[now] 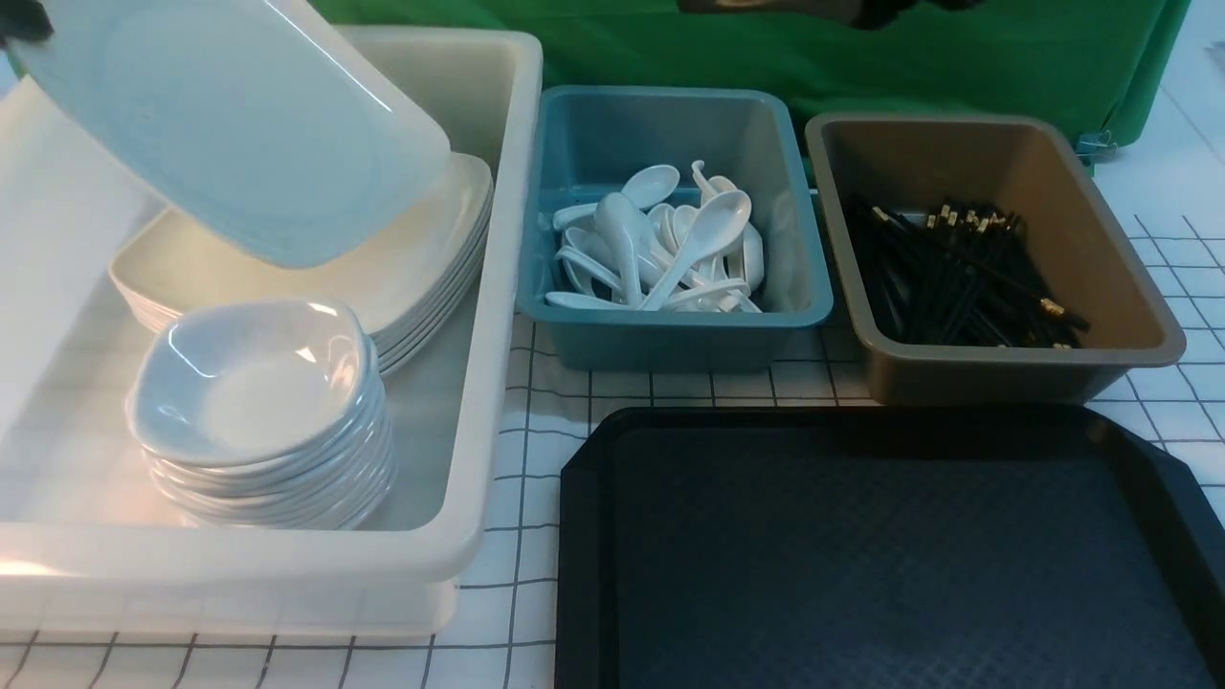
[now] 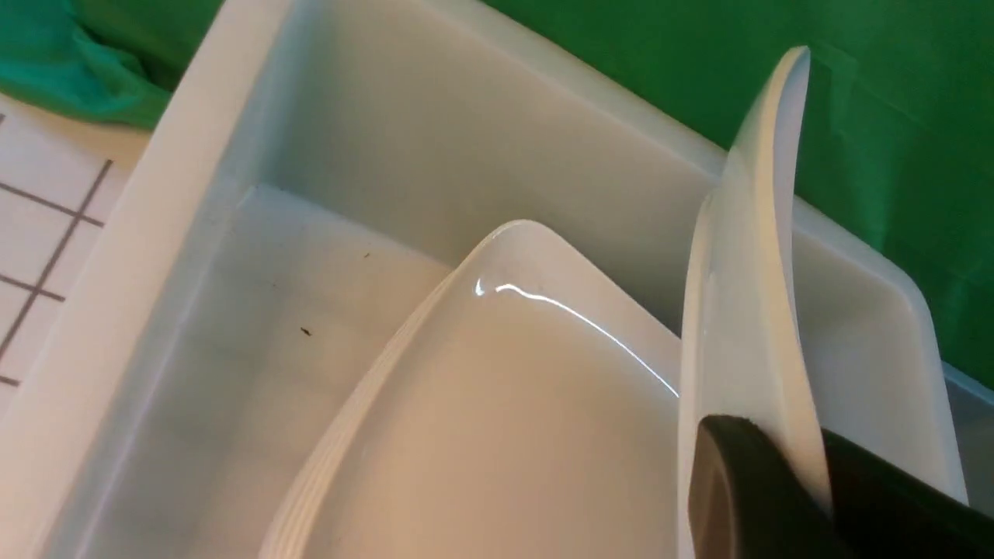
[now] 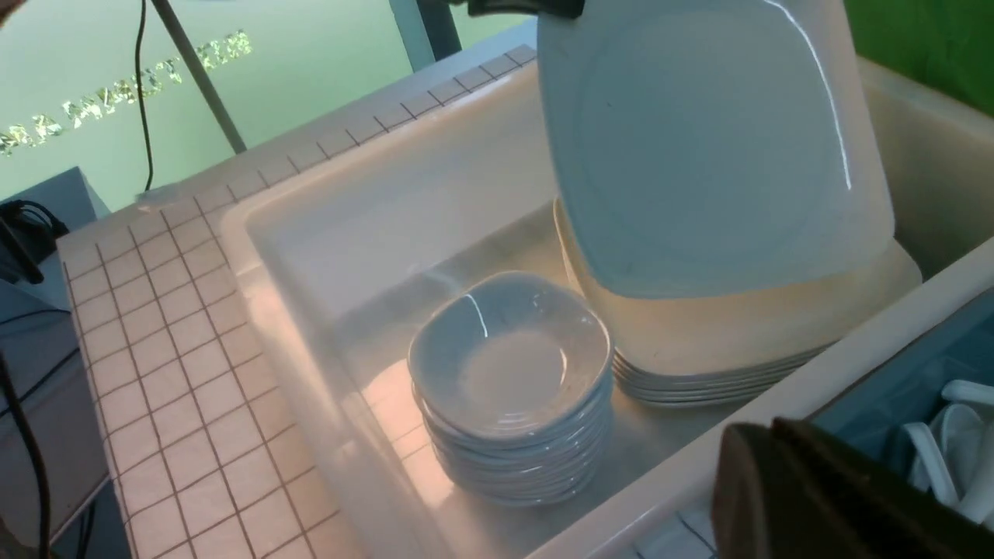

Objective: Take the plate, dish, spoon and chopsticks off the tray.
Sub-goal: Use the left arm to put the plate into the large storage box on the left

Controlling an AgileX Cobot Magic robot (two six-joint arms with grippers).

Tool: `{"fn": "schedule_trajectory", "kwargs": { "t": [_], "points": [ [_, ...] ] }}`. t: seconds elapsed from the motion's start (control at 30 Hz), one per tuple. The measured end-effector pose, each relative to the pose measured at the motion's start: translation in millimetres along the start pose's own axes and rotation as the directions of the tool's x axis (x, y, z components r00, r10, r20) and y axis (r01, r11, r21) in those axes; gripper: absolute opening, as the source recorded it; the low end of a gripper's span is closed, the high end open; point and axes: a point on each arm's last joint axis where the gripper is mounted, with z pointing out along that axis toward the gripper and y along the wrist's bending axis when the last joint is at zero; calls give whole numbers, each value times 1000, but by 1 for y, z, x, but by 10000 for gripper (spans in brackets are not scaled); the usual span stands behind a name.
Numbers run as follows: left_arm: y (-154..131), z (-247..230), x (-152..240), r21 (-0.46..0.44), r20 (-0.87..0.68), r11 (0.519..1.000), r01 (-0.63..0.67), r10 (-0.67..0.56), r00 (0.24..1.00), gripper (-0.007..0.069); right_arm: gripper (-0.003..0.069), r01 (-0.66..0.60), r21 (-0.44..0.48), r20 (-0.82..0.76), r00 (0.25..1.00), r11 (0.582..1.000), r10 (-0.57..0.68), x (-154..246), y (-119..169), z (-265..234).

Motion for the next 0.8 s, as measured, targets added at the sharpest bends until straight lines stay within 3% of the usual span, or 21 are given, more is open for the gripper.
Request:
{"fn": "schedule_trajectory", "kwargs": {
  "t": [0.23, 0.37, 0.63, 0.8],
  "points": [
    [22, 33, 13, 2, -78, 1000, -1, 1, 997, 31, 5, 5, -13, -18, 1000, 1000, -5, 1, 1, -1],
    [25, 39, 17, 1, -98, 1000, -23, 23, 995, 85, 5, 5, -15, -23, 1000, 1000, -6, 1, 2, -1],
    [26, 47, 27, -78, -185, 977, -196, 179, 966, 405, 5, 7, -30, -43, 999, 1000, -8, 3, 3, -1],
    [28, 47, 30, -103, -218, 963, -248, 222, 951, 498, 5, 8, -40, -58, 998, 999, -10, 4, 4, -1]
  ]
}}
